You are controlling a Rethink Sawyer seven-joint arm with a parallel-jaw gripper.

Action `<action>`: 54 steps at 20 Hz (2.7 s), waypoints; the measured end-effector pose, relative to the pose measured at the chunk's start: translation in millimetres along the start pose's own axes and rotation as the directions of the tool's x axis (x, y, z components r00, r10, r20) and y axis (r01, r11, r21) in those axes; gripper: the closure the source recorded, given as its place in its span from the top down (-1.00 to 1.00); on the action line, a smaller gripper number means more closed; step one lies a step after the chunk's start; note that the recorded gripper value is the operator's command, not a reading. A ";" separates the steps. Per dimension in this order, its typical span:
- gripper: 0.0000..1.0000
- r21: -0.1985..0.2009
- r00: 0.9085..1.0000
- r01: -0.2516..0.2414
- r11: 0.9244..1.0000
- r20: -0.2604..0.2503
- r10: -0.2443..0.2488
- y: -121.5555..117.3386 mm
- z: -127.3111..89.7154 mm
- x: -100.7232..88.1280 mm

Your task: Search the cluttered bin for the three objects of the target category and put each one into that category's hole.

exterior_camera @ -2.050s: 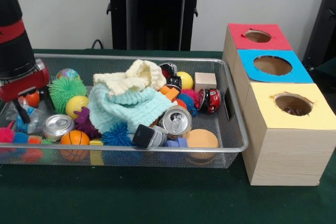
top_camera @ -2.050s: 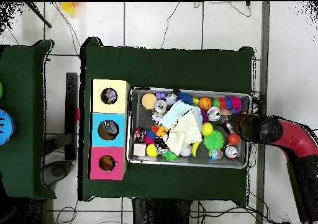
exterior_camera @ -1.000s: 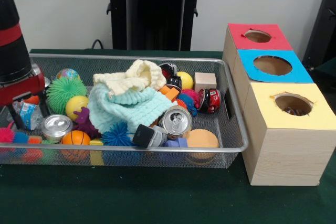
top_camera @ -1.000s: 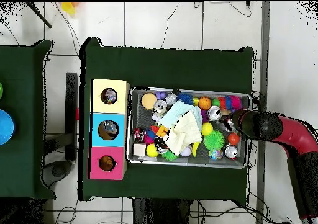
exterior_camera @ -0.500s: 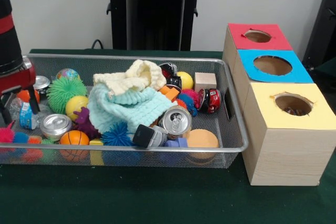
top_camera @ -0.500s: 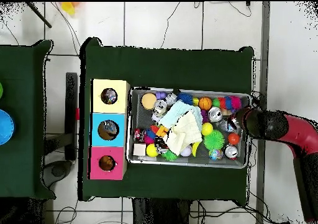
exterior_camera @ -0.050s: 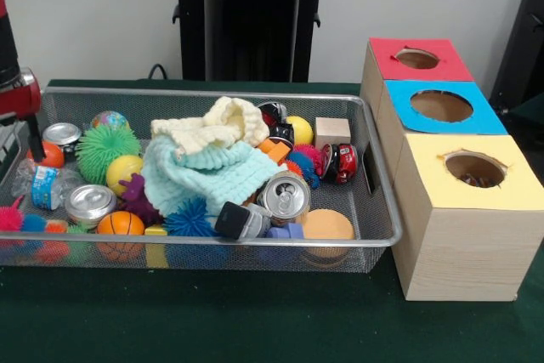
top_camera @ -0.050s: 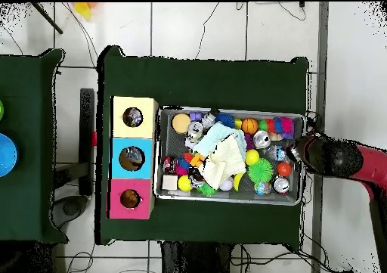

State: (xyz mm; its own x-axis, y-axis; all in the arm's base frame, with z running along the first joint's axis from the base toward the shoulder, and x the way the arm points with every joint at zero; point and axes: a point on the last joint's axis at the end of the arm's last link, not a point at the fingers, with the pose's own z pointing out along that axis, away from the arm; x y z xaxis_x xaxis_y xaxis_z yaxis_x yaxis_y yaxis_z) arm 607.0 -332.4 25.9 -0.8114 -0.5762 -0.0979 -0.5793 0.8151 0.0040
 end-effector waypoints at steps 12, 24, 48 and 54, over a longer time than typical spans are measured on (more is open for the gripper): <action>1.00 -0.074 0.998 0.052 0.996 -0.024 -0.054 49.1 1.7 11.1; 1.00 -0.142 0.996 0.090 0.986 0.014 -0.089 88.6 44.3 -5.4; 1.00 0.032 0.992 -0.124 0.992 0.034 0.123 125.2 -22.2 -13.0; 1.00 0.041 0.961 -0.271 0.962 0.067 0.268 159.4 -12.2 -19.5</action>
State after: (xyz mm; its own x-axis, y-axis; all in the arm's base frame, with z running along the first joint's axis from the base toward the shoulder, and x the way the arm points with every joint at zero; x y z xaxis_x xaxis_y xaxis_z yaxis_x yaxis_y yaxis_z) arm 529.5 -192.0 40.6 -0.9298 -0.3315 -0.1599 -0.3342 0.9425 -0.0105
